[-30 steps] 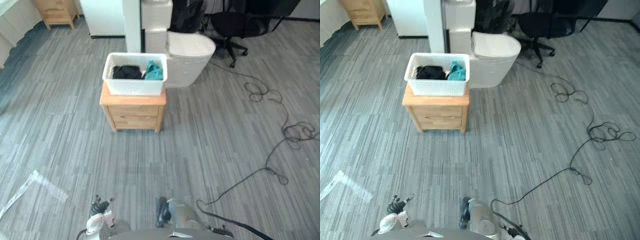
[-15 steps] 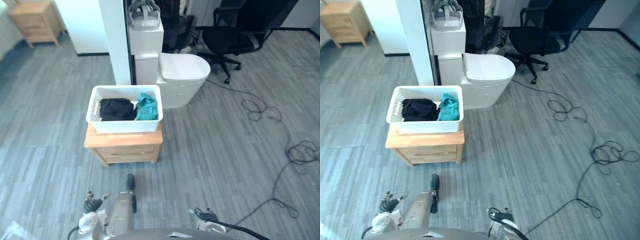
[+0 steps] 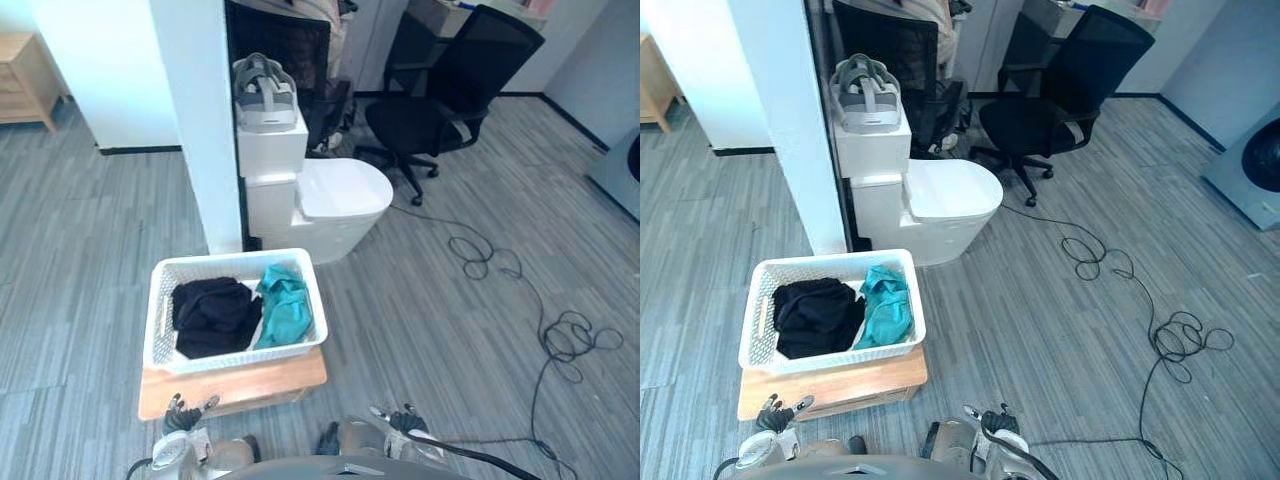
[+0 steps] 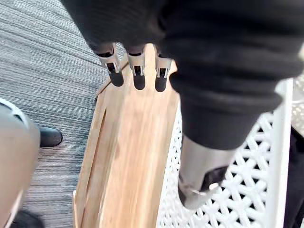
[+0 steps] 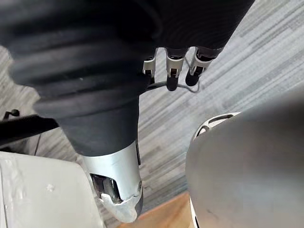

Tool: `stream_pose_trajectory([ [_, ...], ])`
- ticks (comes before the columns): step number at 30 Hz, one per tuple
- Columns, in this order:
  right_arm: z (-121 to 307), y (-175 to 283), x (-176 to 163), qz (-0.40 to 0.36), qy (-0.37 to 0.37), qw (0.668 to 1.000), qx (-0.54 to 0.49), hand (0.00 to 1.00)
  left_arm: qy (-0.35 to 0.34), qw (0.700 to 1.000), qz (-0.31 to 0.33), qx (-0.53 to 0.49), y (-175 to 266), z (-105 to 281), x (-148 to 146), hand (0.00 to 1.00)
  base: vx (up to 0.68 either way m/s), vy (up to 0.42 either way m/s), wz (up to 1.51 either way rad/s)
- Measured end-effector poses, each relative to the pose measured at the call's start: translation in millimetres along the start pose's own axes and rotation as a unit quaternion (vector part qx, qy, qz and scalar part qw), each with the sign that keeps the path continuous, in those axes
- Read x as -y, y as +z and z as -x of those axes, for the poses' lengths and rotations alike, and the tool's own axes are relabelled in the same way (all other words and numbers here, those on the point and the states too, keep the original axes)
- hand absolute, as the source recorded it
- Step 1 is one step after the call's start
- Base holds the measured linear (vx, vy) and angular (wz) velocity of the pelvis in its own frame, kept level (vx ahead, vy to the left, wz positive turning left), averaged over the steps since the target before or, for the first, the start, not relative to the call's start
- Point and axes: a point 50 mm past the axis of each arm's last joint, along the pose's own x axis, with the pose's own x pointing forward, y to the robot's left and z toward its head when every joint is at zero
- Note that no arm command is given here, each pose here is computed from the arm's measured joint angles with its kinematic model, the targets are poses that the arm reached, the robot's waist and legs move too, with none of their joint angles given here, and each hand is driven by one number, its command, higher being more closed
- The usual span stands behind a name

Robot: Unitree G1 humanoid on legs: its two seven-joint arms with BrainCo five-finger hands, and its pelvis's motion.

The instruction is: Pick up the laundry basket with both hands and put the clothes into the washing machine.

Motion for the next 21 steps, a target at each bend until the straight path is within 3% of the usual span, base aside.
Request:
stream_pose_trajectory([
  [5,-3.0,-2.8,17.1,0.039,-0.016,0.999,-0.01,0.0,-0.025,0.999,-0.014,-0.016,-13.1,6.9,20.5,0.0,0.25,-0.127,-0.05],
  [16,-2.1,-12.4,16.5,0.041,-0.014,0.998,-0.033,0.0,-0.023,0.997,-0.064,-0.025,-19.6,6.2,7.6,0.0,0.03,-0.021,-0.04],
  [21,-2.7,-12.4,22.5,-0.005,-0.028,0.999,-0.041,0.0,0.001,0.999,-0.031,-0.038,-23.6,5.8,-6.9,0.0,-0.05,0.019,-0.08],
])
